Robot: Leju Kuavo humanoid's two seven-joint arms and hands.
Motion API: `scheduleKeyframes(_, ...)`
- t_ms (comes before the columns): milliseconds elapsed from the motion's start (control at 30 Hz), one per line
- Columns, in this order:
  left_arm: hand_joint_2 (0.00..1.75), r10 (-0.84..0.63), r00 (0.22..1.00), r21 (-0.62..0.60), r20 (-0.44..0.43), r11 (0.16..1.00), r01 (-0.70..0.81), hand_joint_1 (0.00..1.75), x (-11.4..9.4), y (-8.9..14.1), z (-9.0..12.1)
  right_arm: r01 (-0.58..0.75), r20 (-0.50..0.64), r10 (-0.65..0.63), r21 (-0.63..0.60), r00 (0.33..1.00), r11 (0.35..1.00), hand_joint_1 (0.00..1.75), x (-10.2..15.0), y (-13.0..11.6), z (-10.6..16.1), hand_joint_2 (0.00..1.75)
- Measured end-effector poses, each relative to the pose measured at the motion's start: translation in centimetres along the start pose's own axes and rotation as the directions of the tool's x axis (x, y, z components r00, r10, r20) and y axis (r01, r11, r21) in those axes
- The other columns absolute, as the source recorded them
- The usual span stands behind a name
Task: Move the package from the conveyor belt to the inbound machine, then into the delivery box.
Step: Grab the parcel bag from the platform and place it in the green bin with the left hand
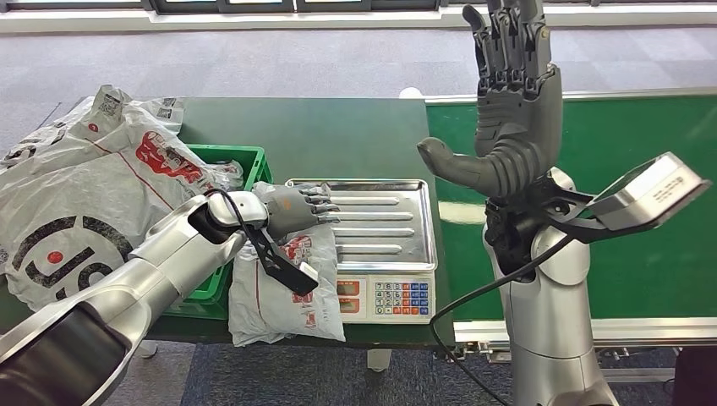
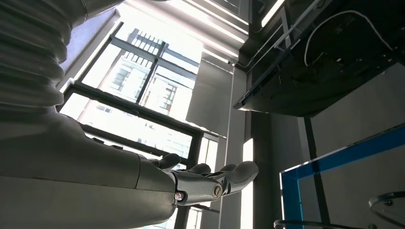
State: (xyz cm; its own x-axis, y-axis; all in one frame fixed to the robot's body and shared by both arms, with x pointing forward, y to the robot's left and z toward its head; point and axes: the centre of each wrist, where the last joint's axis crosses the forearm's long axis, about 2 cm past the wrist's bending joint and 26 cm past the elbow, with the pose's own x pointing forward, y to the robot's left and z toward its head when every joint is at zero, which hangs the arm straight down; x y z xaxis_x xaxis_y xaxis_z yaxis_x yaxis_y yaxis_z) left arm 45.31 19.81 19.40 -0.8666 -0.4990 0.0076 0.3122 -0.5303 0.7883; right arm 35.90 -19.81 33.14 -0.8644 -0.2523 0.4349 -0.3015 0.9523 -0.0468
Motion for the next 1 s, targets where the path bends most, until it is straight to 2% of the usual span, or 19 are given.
scheduleKeyframes(1000, 1.75, 0.000, 1.000, -0.001, 0.000, 1.000, 0.000, 0.00, 0.01, -0.02, -0.01, 0.000, 0.000, 0.000, 0.000, 1.000, 1.000, 0.00, 0.00, 0.00, -0.02, 1.75)
